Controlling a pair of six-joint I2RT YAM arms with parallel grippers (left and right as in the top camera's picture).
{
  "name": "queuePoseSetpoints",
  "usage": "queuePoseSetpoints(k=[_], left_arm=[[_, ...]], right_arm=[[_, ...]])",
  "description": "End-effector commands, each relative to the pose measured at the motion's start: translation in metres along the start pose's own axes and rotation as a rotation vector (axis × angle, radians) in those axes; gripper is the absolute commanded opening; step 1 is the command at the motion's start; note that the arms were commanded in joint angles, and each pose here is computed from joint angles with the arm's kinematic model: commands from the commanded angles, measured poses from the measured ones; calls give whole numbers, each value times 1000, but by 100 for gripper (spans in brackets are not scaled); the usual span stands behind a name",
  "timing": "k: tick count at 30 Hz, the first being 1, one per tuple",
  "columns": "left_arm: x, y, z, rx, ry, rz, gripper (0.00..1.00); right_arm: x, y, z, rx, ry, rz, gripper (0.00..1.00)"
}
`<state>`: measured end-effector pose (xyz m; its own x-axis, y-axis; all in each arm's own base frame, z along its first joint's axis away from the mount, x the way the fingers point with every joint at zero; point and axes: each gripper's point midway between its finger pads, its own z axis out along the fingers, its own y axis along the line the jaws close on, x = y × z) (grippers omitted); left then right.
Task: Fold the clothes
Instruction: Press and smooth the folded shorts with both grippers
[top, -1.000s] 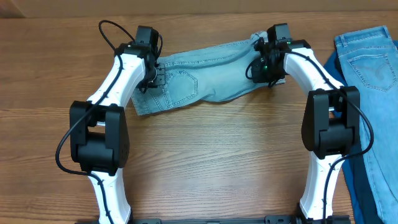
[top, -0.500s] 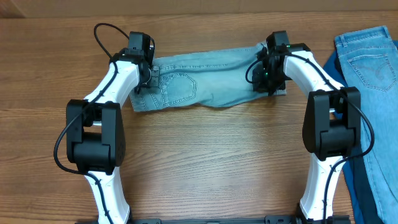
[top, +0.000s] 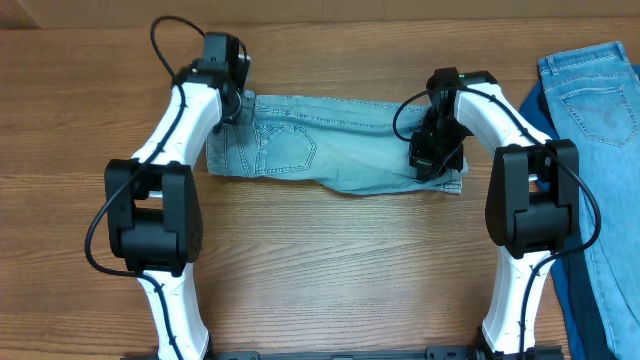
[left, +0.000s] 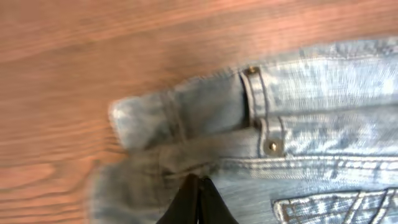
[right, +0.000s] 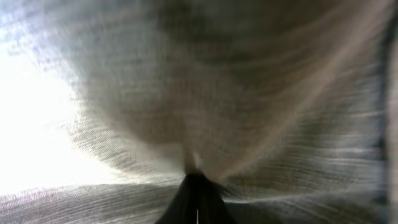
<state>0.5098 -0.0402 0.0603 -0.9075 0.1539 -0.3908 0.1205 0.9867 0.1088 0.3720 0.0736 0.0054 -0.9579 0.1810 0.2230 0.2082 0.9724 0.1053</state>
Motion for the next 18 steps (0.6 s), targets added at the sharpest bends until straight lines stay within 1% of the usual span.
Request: queuePoseSetpoints(k=[1,2,4,5,7,10,11,12,14,18], left_arm=[[-32,15,-43,-32,-79,-8,4],[-32,15,-47,-23,-71,-21,4],[-26,9,-50,13,-40,-47,4],[-19,-2,-51,72,-10,-75,4],[-7,-21,-54,180,42,-119,4],[8,-35,-52,245,105,-172,4],[14,-38,-48,249,122,-172,4],[22,-41,-44,249,148,-175,4],[36,-46,-38,249,190,-188,4],[60,-52,-18,248,232,-183,4]], right_arm=[[-26,1,-36,21,-129,-10,4],[-34,7,-54,6,-177,-17,4],[-41,15,-73,-24,-219,-26,4],[-43,22,-78,-52,-229,-40,4],[-42,40,-81,-109,-234,-149,4],[-42,68,-79,-94,-283,-406,4],[-43,83,-76,-84,-308,-528,4],[-41,92,-72,-75,-319,-597,4],[-45,101,-64,-37,-343,-649,4],[-56,109,-49,-33,-369,-666,4]])
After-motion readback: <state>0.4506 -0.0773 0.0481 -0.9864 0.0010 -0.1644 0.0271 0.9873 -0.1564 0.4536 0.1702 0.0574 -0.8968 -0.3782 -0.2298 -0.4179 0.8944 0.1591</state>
